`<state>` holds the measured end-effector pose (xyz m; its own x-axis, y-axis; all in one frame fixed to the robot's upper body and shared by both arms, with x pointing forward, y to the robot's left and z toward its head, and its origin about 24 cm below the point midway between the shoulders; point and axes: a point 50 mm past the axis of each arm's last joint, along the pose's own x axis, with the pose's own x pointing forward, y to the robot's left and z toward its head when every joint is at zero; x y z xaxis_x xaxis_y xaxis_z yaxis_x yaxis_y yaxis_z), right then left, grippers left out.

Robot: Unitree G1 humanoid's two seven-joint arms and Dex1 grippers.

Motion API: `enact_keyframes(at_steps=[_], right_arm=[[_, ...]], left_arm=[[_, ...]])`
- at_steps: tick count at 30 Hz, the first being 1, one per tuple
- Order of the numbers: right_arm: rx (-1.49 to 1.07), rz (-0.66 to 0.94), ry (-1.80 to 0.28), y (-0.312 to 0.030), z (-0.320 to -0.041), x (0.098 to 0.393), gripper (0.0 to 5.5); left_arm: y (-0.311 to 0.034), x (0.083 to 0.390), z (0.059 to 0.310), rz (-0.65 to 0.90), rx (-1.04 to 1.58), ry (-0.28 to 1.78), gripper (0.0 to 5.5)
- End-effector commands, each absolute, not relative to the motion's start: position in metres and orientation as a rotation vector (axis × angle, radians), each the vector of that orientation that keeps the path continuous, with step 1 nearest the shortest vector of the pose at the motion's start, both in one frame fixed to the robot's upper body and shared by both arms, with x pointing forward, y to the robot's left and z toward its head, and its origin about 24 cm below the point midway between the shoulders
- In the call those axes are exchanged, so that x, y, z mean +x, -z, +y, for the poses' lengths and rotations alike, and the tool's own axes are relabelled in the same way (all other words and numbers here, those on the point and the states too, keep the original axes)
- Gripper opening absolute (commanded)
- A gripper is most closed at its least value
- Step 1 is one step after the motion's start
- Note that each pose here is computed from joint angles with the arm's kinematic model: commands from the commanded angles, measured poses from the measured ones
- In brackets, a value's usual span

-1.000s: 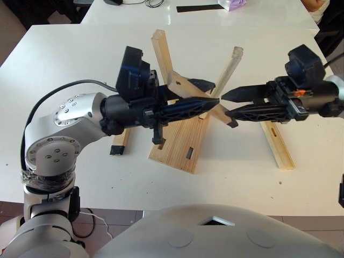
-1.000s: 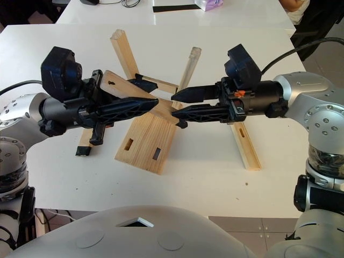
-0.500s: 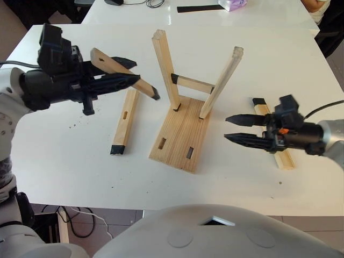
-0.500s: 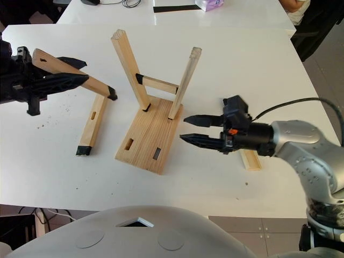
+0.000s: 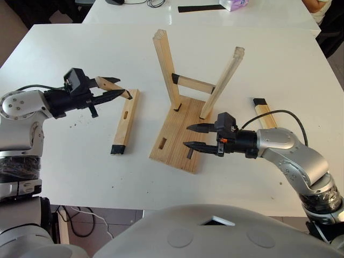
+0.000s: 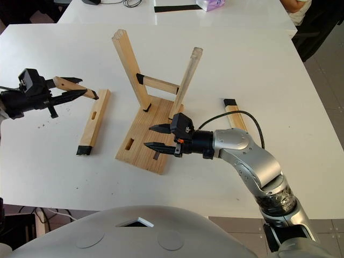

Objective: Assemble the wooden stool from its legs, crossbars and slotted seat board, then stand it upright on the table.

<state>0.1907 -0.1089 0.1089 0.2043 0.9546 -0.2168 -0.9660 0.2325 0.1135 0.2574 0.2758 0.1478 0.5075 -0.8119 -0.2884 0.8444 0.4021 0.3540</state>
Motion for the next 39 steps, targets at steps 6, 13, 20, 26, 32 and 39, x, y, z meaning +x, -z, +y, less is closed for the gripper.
enact_keyframes(at_steps=[6, 13, 20, 26, 32, 39], right_arm=[[-0.081, 0.266, -1.274, -0.111, -0.123, 0.181, 2.34], [-0.074, 0.265, -1.237, -0.111, -0.125, 0.174, 2.34], [-0.065, 0.266, -1.228, -0.110, -0.123, 0.170, 2.34], [-0.063, 0.267, -1.221, -0.110, -0.124, 0.170, 2.34], [-0.068, 0.268, -1.223, -0.110, -0.123, 0.170, 2.34], [-0.070, 0.268, -1.205, -0.111, -0.125, 0.169, 2.34]], left_arm=[[-0.134, 0.259, 0.289, 0.161, 0.572, 1.102, 1.30], [-0.128, 0.257, 0.297, 0.207, 0.637, 1.148, 1.30], [-0.118, 0.256, 0.302, 0.249, 0.674, 1.189, 1.30], [-0.117, 0.258, 0.300, 0.247, 0.671, 1.216, 1.30], [-0.108, 0.251, 0.297, 0.345, 0.577, 1.305, 1.30], [-0.103, 0.244, 0.291, 0.430, 0.527, 1.393, 1.30]])
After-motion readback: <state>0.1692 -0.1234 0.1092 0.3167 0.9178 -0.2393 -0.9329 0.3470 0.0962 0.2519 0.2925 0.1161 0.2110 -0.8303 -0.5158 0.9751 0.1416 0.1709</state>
